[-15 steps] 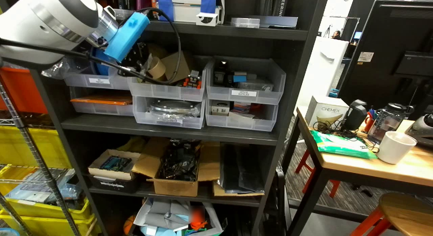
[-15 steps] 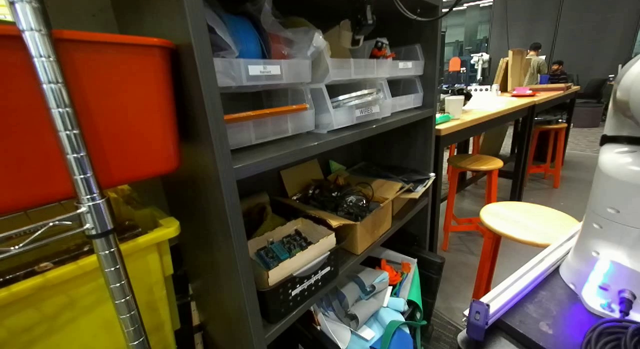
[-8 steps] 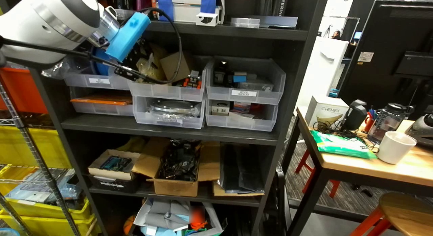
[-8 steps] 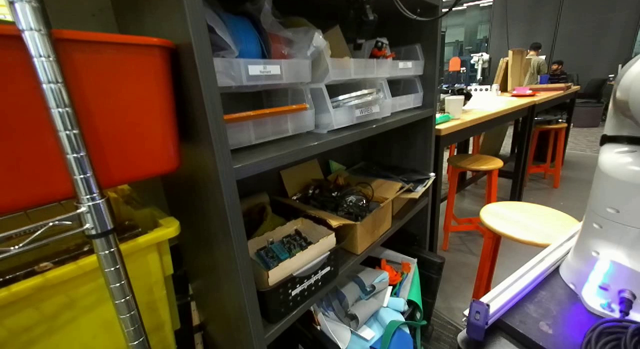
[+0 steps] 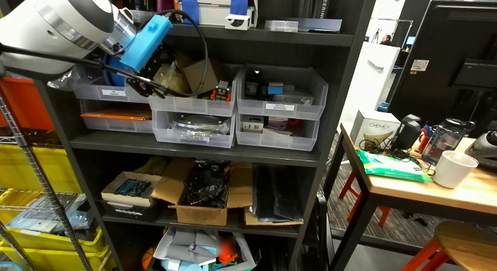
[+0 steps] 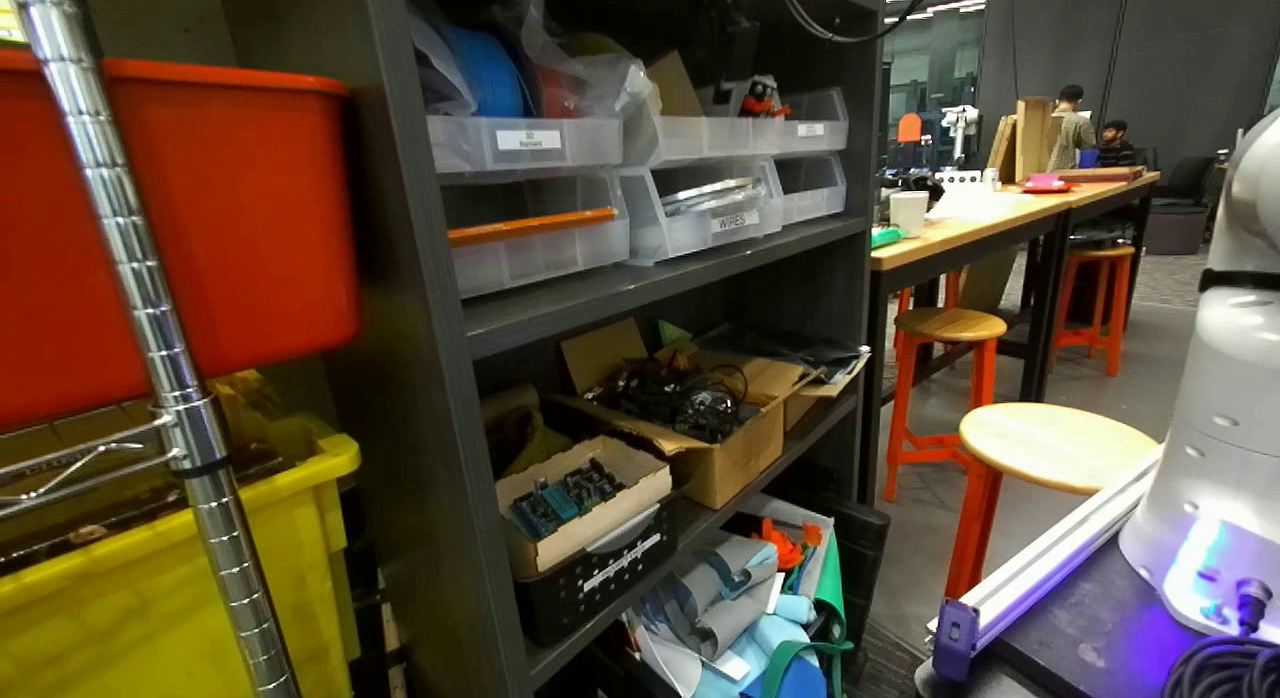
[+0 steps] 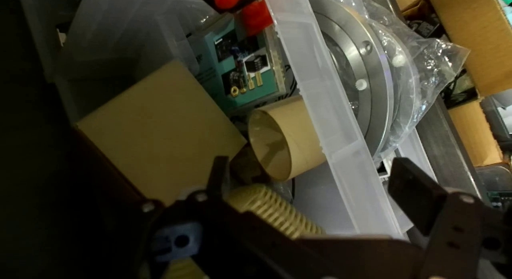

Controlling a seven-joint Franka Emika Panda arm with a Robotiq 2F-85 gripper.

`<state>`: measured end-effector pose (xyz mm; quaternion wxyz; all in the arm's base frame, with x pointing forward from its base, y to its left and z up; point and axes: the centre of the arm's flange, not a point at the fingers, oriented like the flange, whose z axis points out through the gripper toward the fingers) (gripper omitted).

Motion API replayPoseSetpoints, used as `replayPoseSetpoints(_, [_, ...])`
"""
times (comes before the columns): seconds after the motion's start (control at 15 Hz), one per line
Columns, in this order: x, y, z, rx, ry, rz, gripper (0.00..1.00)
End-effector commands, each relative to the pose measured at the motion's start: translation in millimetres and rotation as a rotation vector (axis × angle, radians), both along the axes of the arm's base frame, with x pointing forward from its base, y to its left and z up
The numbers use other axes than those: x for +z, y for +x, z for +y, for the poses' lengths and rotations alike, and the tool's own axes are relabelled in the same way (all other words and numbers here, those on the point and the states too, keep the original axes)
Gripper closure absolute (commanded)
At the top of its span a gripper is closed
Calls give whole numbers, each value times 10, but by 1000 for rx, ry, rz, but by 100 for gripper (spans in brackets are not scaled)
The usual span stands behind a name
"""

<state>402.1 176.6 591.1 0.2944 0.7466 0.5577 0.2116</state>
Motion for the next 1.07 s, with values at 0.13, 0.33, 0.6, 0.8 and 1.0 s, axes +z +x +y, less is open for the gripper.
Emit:
replayPoseSetpoints(0.13, [-127,-526,175,58,-20,29,0])
replayPoseSetpoints(0.33, [-221,-986,314,56,-70,41,0])
replayPoseSetpoints(0.6, [-297,-1546,513,133,-159,46,0])
replayPoseSetpoints(0.8, [-360,-1899,710,264,-232,80,0])
replayPoseSetpoints(1.0, [-430,-2157,920,389,-282,95,0])
